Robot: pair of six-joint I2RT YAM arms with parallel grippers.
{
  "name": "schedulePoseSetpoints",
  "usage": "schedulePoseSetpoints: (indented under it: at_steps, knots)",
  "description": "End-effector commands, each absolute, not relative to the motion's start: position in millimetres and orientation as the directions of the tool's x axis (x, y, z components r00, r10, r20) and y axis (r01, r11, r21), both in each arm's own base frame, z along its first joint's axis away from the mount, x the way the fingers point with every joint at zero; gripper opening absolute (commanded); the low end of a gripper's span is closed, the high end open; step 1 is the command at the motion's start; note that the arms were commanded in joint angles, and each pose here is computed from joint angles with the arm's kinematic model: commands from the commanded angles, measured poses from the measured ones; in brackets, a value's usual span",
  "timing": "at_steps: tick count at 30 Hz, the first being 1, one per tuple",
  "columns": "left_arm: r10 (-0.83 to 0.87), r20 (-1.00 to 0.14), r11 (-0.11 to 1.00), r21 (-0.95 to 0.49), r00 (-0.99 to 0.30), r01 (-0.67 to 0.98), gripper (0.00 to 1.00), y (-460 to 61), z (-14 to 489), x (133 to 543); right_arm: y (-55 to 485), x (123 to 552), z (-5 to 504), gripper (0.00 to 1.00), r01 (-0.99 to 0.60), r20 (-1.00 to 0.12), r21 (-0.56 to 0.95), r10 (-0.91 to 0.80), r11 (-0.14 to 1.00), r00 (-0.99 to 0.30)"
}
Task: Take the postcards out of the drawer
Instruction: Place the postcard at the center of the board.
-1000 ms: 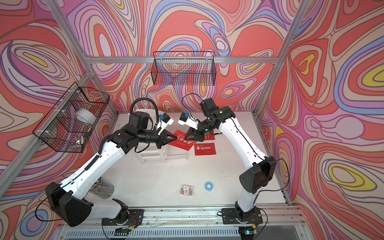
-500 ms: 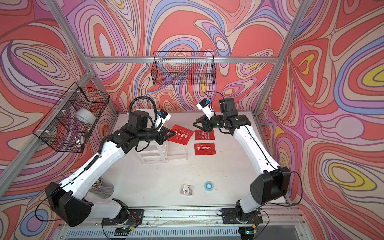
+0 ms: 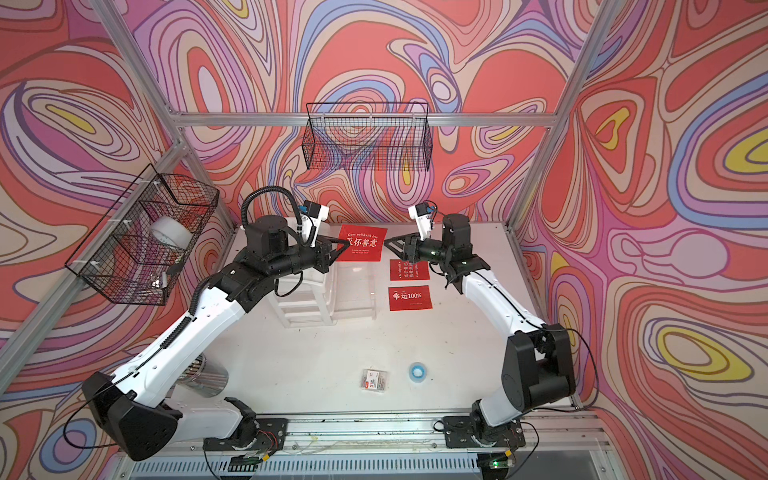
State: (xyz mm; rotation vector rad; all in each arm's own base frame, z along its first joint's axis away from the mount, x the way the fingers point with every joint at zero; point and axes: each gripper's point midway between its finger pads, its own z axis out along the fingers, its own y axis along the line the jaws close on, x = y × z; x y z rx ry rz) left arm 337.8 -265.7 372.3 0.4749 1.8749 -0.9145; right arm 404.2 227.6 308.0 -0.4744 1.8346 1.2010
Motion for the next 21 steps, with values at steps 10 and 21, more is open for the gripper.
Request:
schedulePoseSetpoints:
  at_steps: [10, 21]
  knots:
    - [-0.132, -0.891, 0.570, -0.426, -0.434, 0.703, 0.00, -276.6, 390.6, 336.7, 238.9, 382.7, 347.6, 0.48, -0.794, -0.841, 0.541, 0.175, 0.277, -0.512]
    - [-0.149, -0.896, 0.519, -0.431, -0.419, 0.738, 0.00, -283.7, 395.5, 333.0, 241.9, 369.1, 348.8, 0.45, -0.810, -0.835, 0.550, 0.167, 0.202, -0.525]
